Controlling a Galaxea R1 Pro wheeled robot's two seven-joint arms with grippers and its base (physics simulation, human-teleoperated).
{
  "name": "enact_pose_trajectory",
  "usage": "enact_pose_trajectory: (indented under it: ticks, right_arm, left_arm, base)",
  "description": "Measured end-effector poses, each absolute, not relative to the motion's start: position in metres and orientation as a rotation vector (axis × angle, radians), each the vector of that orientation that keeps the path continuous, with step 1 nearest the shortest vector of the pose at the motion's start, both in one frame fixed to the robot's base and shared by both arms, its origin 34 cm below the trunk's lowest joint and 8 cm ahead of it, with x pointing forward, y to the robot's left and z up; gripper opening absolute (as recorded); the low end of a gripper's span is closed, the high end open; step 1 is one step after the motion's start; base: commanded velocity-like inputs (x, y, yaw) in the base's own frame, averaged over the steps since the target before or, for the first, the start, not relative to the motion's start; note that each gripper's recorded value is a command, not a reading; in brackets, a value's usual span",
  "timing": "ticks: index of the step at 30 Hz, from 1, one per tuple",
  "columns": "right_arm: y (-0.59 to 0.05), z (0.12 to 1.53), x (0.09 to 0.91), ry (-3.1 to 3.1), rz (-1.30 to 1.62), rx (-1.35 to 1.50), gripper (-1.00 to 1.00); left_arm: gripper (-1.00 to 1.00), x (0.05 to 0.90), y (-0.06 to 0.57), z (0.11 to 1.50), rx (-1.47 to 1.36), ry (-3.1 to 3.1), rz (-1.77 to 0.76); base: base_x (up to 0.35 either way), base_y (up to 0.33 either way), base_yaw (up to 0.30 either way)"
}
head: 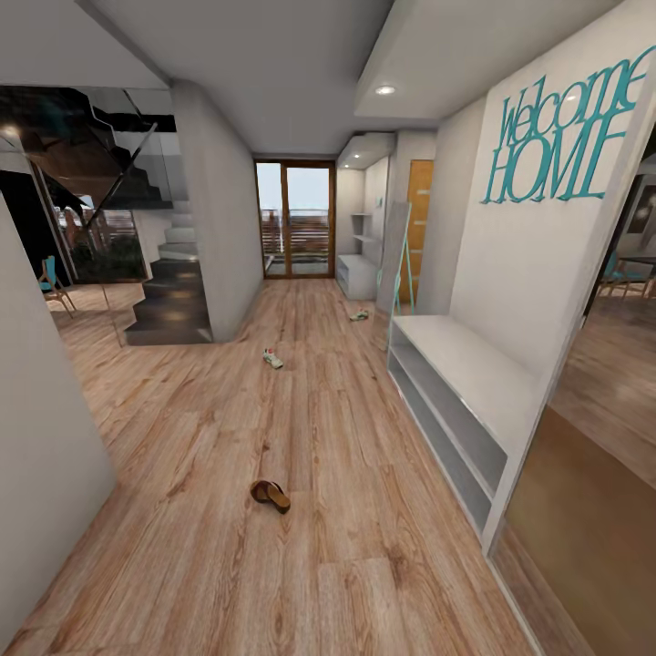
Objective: Pick up the two gym shoes and the two sandals from the corridor floor and place them onto the hallstand (shoe rack) in the corridor, making sure they are on the rack and not on the floor. Arrange them so the two gym shoes are next to each other and the two sandals are next to each other.
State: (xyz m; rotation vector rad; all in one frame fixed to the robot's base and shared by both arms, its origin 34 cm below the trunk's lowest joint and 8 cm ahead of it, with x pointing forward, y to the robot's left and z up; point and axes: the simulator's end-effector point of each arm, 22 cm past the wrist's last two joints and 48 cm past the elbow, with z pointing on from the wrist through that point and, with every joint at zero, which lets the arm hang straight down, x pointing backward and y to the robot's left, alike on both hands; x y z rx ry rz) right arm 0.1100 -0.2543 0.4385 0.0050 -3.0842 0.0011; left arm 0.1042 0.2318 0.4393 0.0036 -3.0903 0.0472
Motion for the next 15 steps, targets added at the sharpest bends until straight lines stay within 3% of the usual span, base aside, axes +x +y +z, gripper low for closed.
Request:
enact_pose_trajectory:
  ticks: [10,11,13,14,15]
  right_arm:
    - [-0.257,0.437,0.153,-3.141,0.028,0.02,1.0]
    - [-0.26,0.442,0.199,-3.159,0.053,0.017,1.0]
    - [-0.263,0.525,0.475,-3.571,0.095,0.004,1.0]
    - [-0.264,0.555,0.538,-3.637,0.105,0.0,1.0]
    - [-0.265,0.554,0.538,-3.612,0.11,0.0,1.0]
  left_arm:
    - [1.0,0.127,0.198,0.44,0.002,-3.109,0.115]
    - [1.0,0.119,0.194,0.446,-0.006,-2.946,0.117]
    - [1.0,0.305,0.193,0.475,0.0,-3.234,0.132]
    - [1.0,0.428,0.196,0.533,0.013,-3.494,0.144]
    - [1.0,0.515,0.199,0.596,0.022,-3.692,0.155]
  base:
    - [0.0,0.0,0.0]
    - [0.0,0.0,0.0]
    - [0.0,0.0,0.0]
    - [0.0,0.0,0.0]
    - [0.0,0.0,0.0]
